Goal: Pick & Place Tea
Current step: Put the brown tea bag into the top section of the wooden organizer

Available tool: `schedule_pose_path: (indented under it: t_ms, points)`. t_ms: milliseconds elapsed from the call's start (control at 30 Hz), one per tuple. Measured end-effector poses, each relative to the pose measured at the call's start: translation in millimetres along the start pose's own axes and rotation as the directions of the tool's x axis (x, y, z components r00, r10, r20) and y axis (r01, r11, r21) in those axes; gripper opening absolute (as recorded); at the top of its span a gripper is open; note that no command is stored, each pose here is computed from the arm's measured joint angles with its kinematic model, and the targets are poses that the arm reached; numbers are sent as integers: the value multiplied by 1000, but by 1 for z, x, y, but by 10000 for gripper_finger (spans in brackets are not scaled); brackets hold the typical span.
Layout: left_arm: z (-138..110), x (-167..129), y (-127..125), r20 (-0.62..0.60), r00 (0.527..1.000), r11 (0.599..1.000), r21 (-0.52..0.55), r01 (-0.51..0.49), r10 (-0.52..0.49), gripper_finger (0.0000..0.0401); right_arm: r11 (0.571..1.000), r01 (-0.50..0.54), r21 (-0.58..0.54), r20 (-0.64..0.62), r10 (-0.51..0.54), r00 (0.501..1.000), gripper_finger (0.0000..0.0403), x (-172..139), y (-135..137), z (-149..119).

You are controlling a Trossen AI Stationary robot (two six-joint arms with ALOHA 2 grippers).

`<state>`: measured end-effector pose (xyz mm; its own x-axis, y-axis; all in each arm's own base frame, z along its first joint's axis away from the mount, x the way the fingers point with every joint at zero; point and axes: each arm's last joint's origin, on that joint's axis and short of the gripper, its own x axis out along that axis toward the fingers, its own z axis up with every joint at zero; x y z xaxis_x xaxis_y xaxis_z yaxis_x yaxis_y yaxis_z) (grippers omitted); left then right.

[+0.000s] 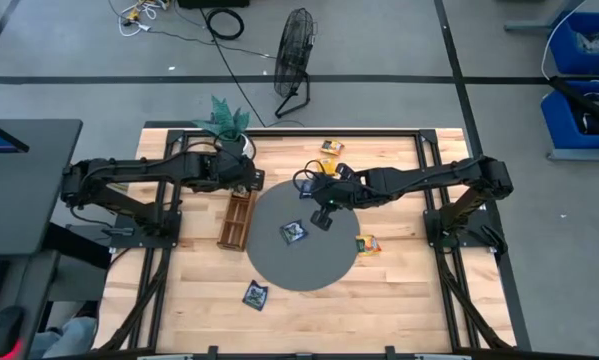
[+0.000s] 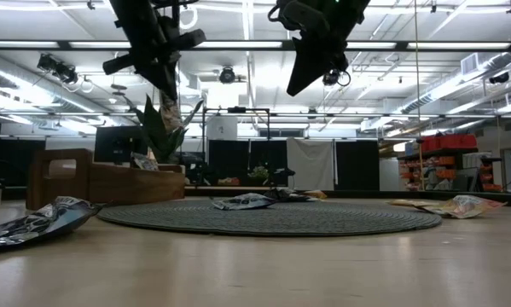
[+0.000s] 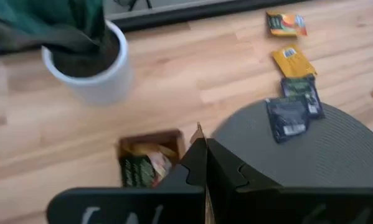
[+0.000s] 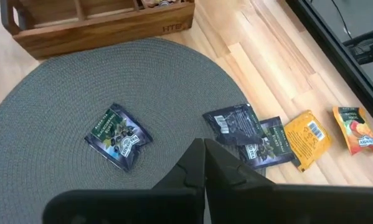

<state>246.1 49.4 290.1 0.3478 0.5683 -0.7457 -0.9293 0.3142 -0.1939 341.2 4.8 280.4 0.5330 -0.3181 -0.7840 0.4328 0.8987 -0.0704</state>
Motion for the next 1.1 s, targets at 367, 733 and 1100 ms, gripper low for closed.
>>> schedule_pose_path:
  t_ms: [367,733,1100]
  points:
    - [-17,22,-4,-11,1000,999,-31,13,-13,3,1000,-13,-8,19,13,1000,2,1,-1,3]
    - [-39,43,15,-53,997,998,-39,-53,51,3,1000,-29,-1,21,29,999,1,1,-1,4]
    - [-45,56,23,-48,997,998,1,-61,61,3,999,-31,23,30,30,999,1,2,-3,5]
